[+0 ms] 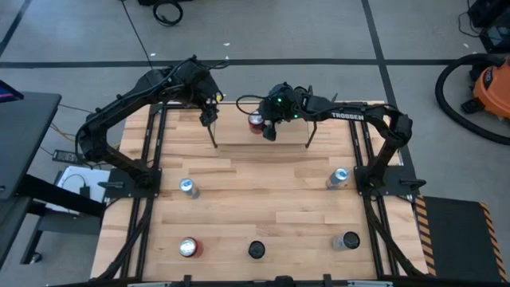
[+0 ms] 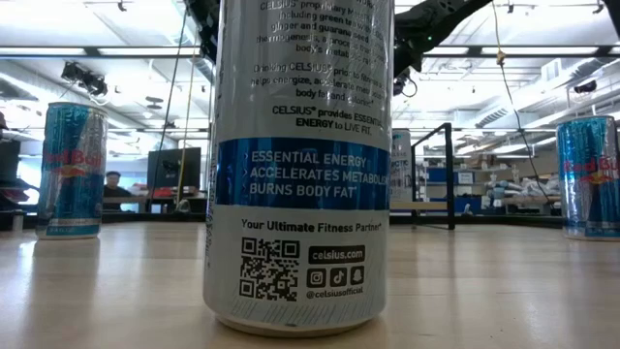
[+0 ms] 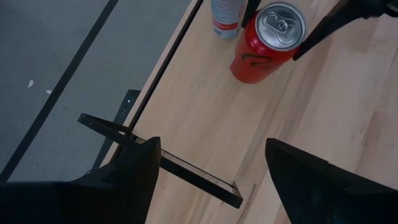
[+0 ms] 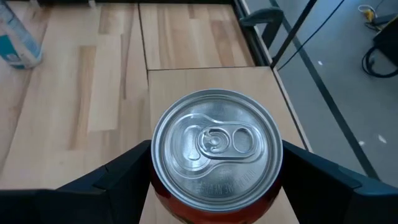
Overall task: Place canned beverage on shelf
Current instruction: Put the top red-black soda can on the shelf
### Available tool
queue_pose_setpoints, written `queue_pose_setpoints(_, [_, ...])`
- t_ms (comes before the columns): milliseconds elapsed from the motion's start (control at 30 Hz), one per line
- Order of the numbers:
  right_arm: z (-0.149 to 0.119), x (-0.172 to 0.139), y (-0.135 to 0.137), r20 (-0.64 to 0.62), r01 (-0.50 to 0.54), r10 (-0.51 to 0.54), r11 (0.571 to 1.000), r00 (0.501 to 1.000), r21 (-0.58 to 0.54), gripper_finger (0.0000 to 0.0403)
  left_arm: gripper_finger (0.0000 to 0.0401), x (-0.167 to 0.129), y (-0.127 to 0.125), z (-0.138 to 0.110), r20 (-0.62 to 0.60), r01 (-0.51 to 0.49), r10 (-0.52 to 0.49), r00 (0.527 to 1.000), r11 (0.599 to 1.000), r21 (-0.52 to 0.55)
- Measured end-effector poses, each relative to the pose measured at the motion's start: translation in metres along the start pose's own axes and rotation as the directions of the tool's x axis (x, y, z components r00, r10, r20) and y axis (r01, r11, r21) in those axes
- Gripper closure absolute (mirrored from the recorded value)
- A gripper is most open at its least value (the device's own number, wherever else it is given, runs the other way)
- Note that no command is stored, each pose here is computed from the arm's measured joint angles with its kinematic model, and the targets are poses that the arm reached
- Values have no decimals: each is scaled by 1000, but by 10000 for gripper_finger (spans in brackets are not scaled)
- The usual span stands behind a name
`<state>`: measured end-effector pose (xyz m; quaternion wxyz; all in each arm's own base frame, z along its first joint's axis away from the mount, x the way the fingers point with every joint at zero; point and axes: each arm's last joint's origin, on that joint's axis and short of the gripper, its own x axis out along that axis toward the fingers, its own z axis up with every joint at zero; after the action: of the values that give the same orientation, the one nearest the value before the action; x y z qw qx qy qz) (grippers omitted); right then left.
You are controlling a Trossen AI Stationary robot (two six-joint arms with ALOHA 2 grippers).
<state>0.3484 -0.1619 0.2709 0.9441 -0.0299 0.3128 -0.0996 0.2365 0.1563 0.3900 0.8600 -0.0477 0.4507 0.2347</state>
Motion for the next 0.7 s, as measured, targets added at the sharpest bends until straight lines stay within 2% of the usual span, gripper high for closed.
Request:
queue_pose_setpoints(267, [2, 3, 11, 10, -66, 65, 998, 998, 22, 86, 110, 0, 0, 0, -1, 0, 0, 1000, 1000, 0])
queue_pose_setpoints(533, [5, 4, 14, 41, -48, 45, 996, 998, 69, 86, 110, 0, 0, 0, -1, 0, 0, 1000, 1000, 0])
queue_pose_setpoints(700, [-5, 9, 16, 47, -50, 45, 994, 998, 97, 86, 110, 0, 0, 0, -1, 0, 0, 1000, 1000, 0])
